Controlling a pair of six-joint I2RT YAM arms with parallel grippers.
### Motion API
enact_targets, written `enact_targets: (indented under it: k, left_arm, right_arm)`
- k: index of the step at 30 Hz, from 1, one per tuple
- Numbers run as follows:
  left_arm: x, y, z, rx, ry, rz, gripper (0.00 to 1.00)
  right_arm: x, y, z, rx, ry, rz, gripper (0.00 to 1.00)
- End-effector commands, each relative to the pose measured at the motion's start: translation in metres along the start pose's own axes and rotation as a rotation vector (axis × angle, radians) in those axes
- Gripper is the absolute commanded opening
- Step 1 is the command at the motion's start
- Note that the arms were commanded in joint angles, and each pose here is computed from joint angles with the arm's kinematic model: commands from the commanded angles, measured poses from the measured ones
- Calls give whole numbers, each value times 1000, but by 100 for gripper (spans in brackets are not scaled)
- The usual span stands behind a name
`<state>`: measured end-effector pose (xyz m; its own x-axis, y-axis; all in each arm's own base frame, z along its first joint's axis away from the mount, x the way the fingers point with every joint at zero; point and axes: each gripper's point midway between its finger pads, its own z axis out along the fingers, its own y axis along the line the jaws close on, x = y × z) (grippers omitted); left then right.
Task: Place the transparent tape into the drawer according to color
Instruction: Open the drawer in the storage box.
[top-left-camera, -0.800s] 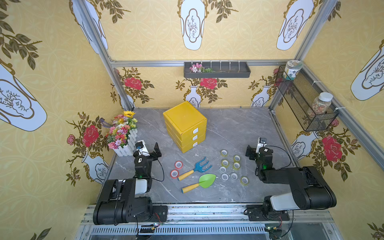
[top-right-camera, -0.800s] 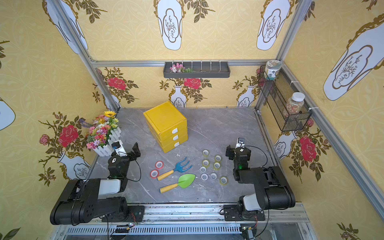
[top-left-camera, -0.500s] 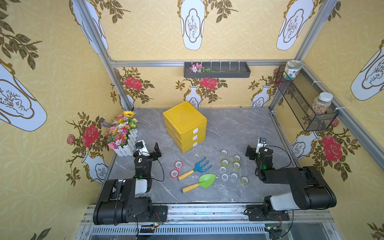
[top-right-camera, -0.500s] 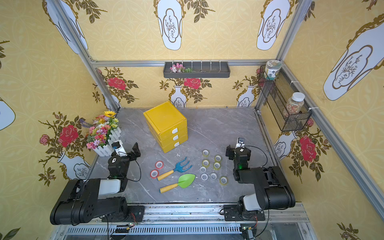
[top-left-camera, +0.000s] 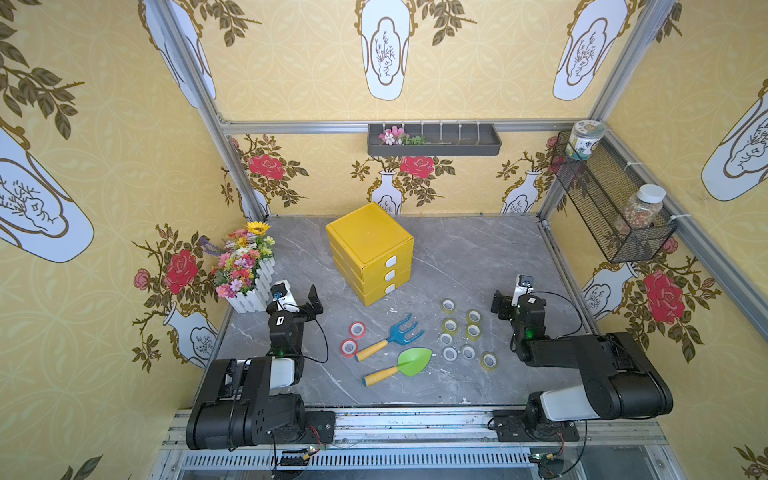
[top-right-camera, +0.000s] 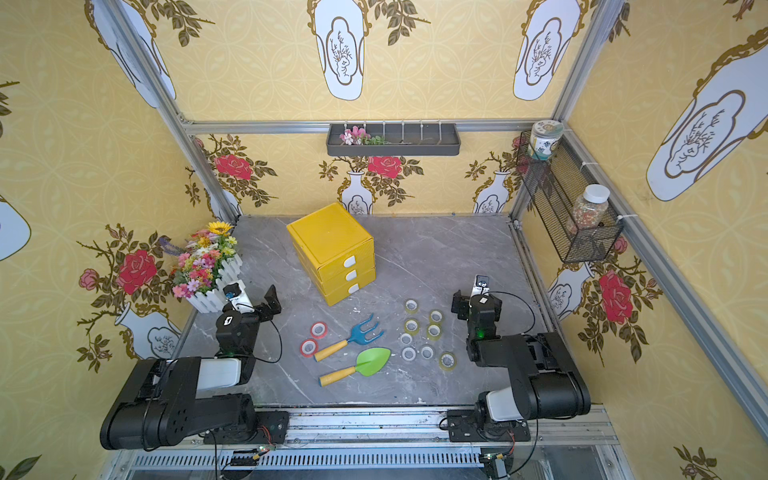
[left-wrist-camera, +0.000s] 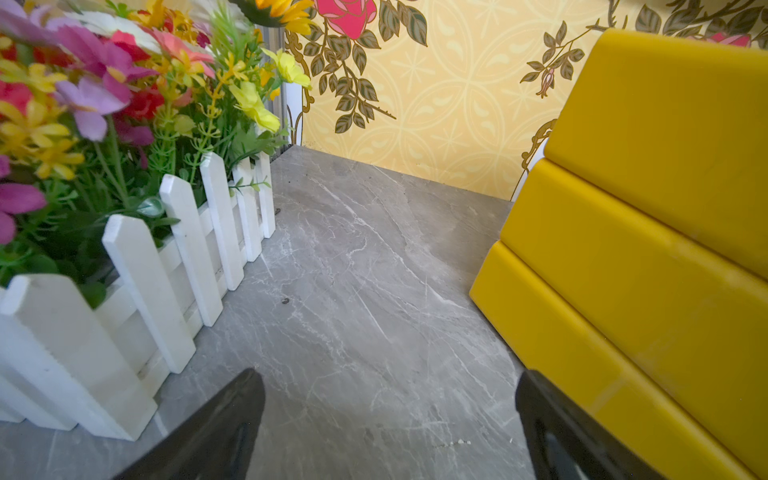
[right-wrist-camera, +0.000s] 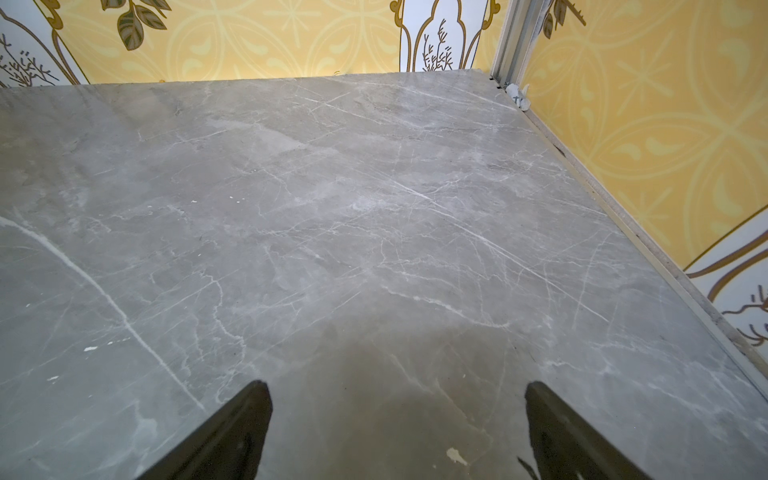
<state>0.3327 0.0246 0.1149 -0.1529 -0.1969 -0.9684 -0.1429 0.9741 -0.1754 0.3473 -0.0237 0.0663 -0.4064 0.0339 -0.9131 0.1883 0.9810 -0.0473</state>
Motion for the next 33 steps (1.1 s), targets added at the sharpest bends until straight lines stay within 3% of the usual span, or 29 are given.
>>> enact_targets:
  k: [1,14,17,21,25,29,31,33]
  left_arm:
    - [-4,-2,-1,8,-21,-1,100]
    - [-5,-2,-1,10,-25,-1,100]
    - [-17,-5,-4,19,-55,1,100]
    - [-27,-4,0,-4,-16,-6,100]
    - [-51,1,-1,-54,-54,-25,100]
    - [-104,-2,-8,-58,-202,-112,100]
    - [-128,-7,-8,-33,-261,-181,100]
    - [-146,-7,-7,-28,-291,-305,100]
  right_arm:
    - [-14,0,-1,0,-57,10,97]
    - [-15,2,0,-15,-54,20,97]
    - [-19,-1,-2,-1,-57,15,97]
    - [-36,1,-2,14,4,-3,97]
    - [-51,-1,-4,45,65,8,97]
    - [-72,2,-10,107,64,7,97]
    - [-87,-2,-13,196,30,24,97]
    - [-97,-8,-12,253,23,147,97]
